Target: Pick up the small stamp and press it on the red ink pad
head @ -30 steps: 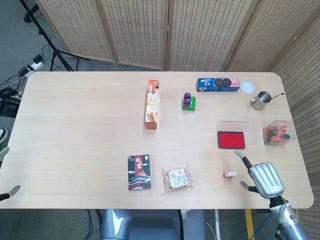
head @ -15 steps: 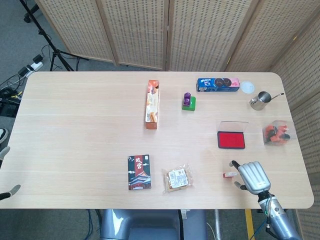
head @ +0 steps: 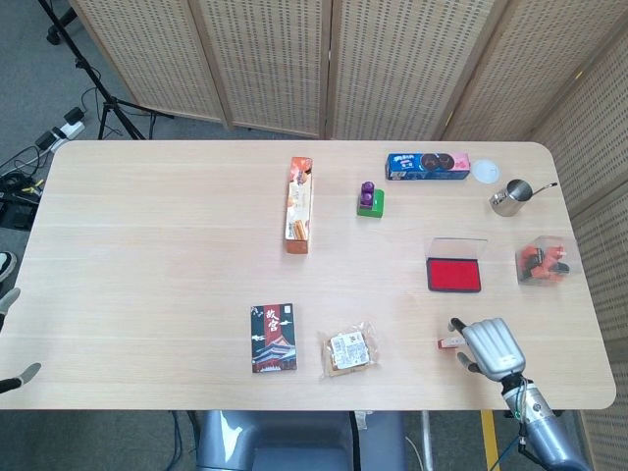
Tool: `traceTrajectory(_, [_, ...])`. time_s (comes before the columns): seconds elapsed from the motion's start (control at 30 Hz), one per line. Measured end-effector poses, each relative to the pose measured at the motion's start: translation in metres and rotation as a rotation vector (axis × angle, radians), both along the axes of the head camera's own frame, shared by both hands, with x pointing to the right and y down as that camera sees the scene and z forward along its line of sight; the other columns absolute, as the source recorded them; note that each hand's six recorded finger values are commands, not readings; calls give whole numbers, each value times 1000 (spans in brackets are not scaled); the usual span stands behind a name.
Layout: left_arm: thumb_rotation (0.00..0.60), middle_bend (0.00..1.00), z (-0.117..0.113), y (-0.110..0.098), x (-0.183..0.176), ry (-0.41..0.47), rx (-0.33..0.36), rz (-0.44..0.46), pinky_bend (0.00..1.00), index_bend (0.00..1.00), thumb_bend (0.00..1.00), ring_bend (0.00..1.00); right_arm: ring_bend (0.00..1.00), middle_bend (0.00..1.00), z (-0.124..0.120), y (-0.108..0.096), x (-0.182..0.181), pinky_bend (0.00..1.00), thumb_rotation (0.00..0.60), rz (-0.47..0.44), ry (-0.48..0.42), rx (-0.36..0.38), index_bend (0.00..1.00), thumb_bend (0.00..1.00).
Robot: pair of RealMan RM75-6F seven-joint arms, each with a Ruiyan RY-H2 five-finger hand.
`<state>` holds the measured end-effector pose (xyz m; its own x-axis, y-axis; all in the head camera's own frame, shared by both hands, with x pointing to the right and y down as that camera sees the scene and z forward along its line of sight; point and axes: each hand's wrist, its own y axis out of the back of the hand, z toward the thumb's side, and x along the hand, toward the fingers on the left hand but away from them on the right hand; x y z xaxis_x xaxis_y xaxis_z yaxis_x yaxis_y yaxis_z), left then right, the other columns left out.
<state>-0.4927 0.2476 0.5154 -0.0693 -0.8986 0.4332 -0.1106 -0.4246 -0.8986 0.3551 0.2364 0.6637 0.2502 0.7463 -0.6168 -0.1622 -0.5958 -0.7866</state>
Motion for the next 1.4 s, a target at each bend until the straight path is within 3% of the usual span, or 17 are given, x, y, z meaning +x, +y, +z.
traceTrajectory(0.63, [600, 0, 0, 1, -1, 2, -3, 2, 0, 0, 27, 0, 1000, 951, 23, 2, 1, 1000, 600, -8, 34, -39, 433, 363])
traceTrajectory(1.4, [600, 0, 0, 2, -1, 4, -5, 3, 0, 0, 27, 0, 1000, 951, 27, -1, 2, 1000, 600, 5, 15, -48, 516, 433])
